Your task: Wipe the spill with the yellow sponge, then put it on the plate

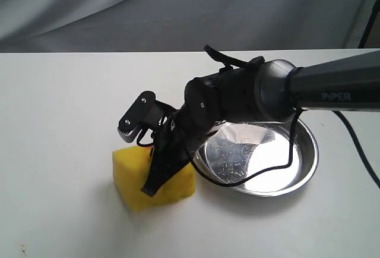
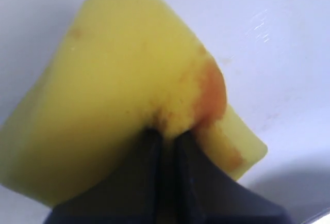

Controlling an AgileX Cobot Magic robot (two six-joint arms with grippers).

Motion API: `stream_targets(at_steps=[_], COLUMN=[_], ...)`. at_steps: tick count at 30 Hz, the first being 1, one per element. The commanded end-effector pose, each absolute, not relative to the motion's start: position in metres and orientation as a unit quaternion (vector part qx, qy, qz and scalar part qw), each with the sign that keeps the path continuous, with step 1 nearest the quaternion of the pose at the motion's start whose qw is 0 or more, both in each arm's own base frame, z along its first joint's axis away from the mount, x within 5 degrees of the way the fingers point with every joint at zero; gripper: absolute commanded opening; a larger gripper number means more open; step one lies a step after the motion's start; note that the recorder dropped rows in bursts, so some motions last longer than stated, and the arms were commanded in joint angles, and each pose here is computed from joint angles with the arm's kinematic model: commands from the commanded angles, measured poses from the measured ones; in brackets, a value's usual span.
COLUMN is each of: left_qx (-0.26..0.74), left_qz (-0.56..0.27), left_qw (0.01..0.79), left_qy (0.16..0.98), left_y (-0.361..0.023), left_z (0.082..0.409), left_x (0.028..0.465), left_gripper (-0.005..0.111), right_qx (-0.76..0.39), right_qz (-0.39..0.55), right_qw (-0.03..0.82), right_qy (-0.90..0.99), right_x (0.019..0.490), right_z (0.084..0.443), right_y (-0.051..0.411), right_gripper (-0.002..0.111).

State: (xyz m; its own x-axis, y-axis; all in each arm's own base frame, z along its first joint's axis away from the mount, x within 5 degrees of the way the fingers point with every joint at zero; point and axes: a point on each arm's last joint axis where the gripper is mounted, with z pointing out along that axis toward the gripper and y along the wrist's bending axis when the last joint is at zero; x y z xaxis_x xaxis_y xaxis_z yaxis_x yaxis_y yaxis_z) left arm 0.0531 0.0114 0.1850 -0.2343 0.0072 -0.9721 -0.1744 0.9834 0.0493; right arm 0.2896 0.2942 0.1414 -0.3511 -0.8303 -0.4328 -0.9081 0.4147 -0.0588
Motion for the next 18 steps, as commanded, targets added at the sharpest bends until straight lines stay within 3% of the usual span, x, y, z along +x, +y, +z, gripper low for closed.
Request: stream_targets(at_steps=[1,9,18], left_qx=[-0.053,-0.053,-0.053], left_qz=[0.071,0.071,0.071], left_qw=[0.619,0.619,0.619], left_qy=[0.780,0.780,0.780], left_y=[0.011,0.011,0.011], left_z=[0.185,0.185,0.185], left_x=[0.053,0.053,0.053], left_gripper=[0.000,0.000,0.000], right_qx=[-0.521,-0.509,-0.598], right_qz=[0.084,0.085,0.075], right_qw=[0.291,0.340,0.099], right_qy=[0.798,0.787,0.792], right_x=[0.304,0.310,0.275], right_z=[0.143,0.148,0.129], right_y=[0.300,0.304,0.282], right_gripper=[0.000,0.000,0.000])
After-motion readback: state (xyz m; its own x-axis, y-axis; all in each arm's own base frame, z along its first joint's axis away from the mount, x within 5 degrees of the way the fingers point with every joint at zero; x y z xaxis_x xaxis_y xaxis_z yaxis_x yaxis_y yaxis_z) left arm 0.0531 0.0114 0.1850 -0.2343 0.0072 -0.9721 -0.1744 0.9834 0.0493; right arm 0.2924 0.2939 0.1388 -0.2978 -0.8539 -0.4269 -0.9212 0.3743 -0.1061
